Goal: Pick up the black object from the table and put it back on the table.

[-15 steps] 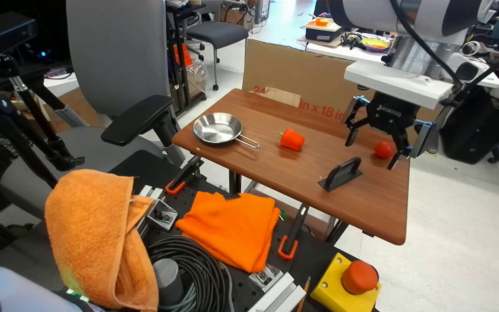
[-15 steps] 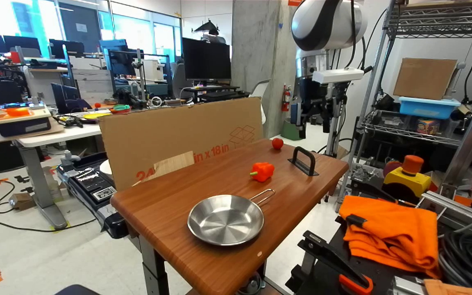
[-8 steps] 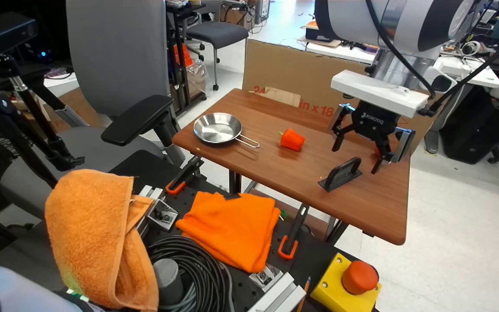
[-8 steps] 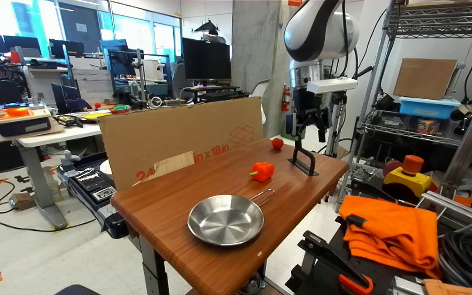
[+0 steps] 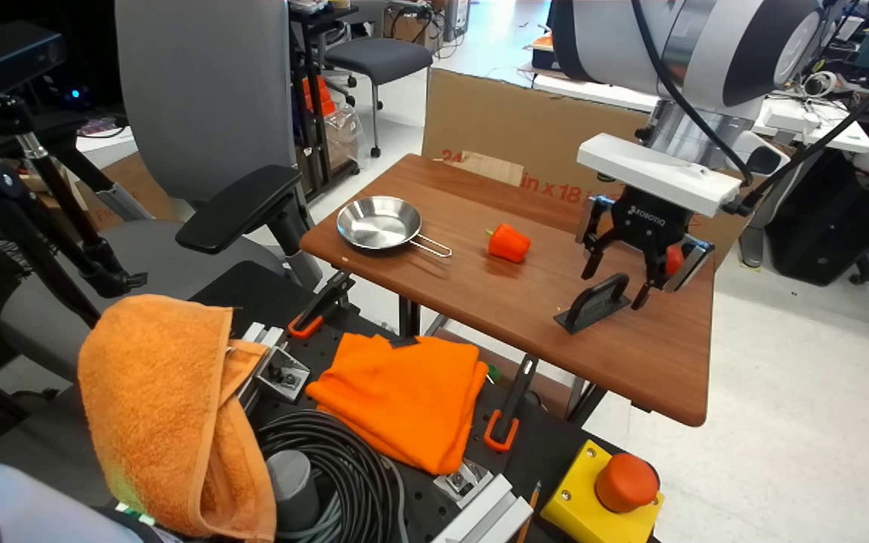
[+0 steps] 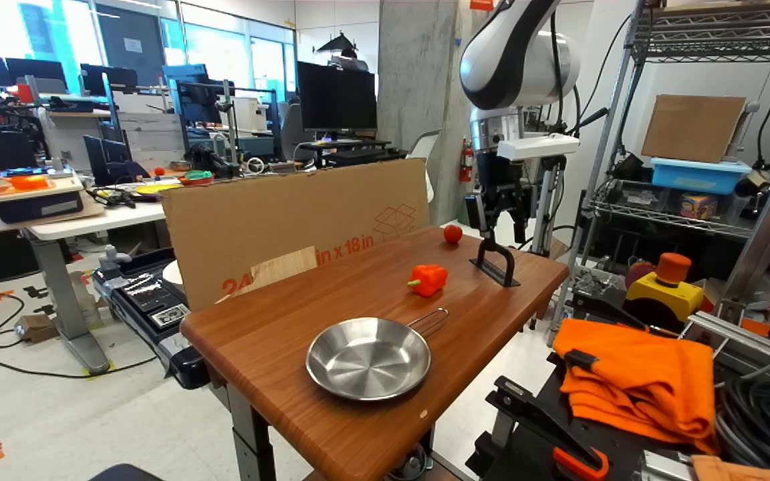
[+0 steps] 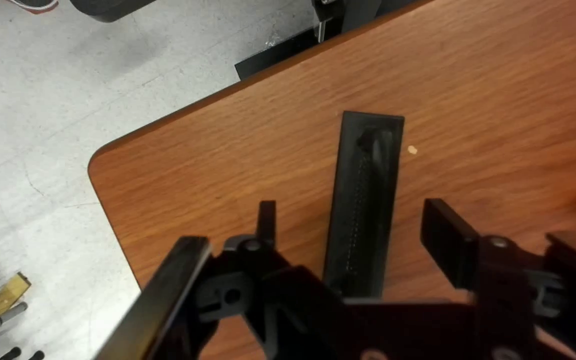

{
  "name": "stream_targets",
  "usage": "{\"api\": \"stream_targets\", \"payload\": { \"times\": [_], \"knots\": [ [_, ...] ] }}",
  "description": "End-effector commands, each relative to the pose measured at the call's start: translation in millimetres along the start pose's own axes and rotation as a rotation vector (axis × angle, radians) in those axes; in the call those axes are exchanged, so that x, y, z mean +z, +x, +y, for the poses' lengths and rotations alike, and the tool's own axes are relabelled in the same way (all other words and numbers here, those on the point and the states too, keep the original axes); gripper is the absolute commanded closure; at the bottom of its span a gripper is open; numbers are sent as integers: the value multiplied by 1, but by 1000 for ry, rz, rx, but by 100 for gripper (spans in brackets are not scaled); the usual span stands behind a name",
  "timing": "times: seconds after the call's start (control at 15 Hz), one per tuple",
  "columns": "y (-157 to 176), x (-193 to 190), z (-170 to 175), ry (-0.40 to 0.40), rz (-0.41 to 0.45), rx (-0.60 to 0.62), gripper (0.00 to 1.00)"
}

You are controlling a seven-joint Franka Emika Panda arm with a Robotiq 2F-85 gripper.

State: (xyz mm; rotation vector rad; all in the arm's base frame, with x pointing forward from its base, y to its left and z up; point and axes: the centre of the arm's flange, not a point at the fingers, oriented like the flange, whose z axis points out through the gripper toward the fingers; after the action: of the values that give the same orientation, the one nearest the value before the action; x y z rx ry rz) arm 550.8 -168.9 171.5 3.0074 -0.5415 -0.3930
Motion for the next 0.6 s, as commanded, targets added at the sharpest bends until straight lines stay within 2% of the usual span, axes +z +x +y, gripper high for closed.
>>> {"api": "stream_targets", "payload": {
  "times": [0.0, 0.33, 0.4, 0.53],
  "knots": [
    [10, -1, 5, 10, -41, 12, 58],
    [11, -4, 6, 16, -60, 26, 95],
    [11, -4, 5, 17, -60, 23, 100],
    [11, -3, 4, 14, -59, 16, 97]
  ]
}}
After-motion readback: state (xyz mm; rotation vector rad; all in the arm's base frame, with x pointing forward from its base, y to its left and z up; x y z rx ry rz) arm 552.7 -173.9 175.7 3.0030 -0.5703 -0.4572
